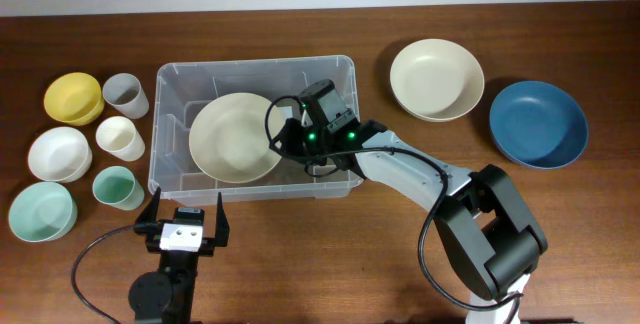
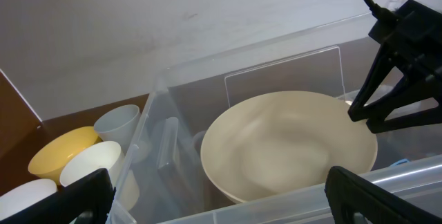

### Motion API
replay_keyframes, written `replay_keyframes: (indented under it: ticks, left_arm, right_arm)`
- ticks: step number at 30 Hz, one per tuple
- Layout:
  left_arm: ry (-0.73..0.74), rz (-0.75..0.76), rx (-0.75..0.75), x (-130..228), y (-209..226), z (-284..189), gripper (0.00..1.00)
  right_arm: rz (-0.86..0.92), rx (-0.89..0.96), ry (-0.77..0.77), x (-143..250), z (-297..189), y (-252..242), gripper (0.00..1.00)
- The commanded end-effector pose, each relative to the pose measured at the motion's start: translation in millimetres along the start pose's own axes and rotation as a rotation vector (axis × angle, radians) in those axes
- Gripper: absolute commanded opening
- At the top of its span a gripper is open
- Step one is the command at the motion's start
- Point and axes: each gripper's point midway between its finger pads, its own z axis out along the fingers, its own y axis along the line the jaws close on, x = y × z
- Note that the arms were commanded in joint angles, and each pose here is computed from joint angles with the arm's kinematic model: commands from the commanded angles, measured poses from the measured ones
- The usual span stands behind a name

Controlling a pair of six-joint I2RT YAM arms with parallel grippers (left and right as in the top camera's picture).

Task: Pack container
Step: 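Release the cream bowl and move the right gripper to the blue bowl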

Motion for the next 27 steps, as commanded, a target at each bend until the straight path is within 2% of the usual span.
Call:
replay_keyframes:
  ticks: [1, 7, 8, 10, 12, 13, 16, 19, 24, 27]
  left_arm:
    - [0.005, -0.007, -0.011, 2, 2, 0, 1.0]
    - [0.005, -0.007, -0.011, 2, 2, 0, 1.0]
    - [0.005, -0.007, -0.011, 2, 2, 0, 1.0]
    - [0.005, -0.007, -0.011, 2, 2, 0, 1.0]
    - [0.005, -0.007, -0.01, 2, 2, 0, 1.0]
    - [0.005, -0.007, -0.01, 2, 2, 0, 1.0]
    - [0.005, -0.007, -0.011, 2, 2, 0, 1.0]
    - [0.006, -0.007, -0.011, 2, 2, 0, 1.0]
    - [0.005, -0.007, -0.011, 2, 2, 0, 1.0]
    - [0.006, -0.007, -0.011, 2, 2, 0, 1.0]
  right_arm:
    - [-0.112, -0.025, -0.063, -29, -28, 15, 0.28]
    - [-0.138, 0.1, -0.232, -90, -124, 21, 0.37]
    - [-0.118, 0.136, -0.27, -101, -147, 20, 0.41]
    - [-0.094, 0.204, -0.338, -120, -190, 13, 0.56]
    - [-0.052, 0.286, -0.407, -137, -235, -3, 0.89]
    - [-0.016, 0.329, -0.439, -144, -255, -15, 0.99]
    - [0.127, 0.473, -0.524, -159, -316, -70, 0.99]
    - [0.3, 0.589, -0.528, -155, -356, -137, 0.99]
    - [0.601, 0.713, -0.441, -119, -388, -241, 0.99]
    - [0.737, 0.729, -0.401, -96, -397, -284, 0.99]
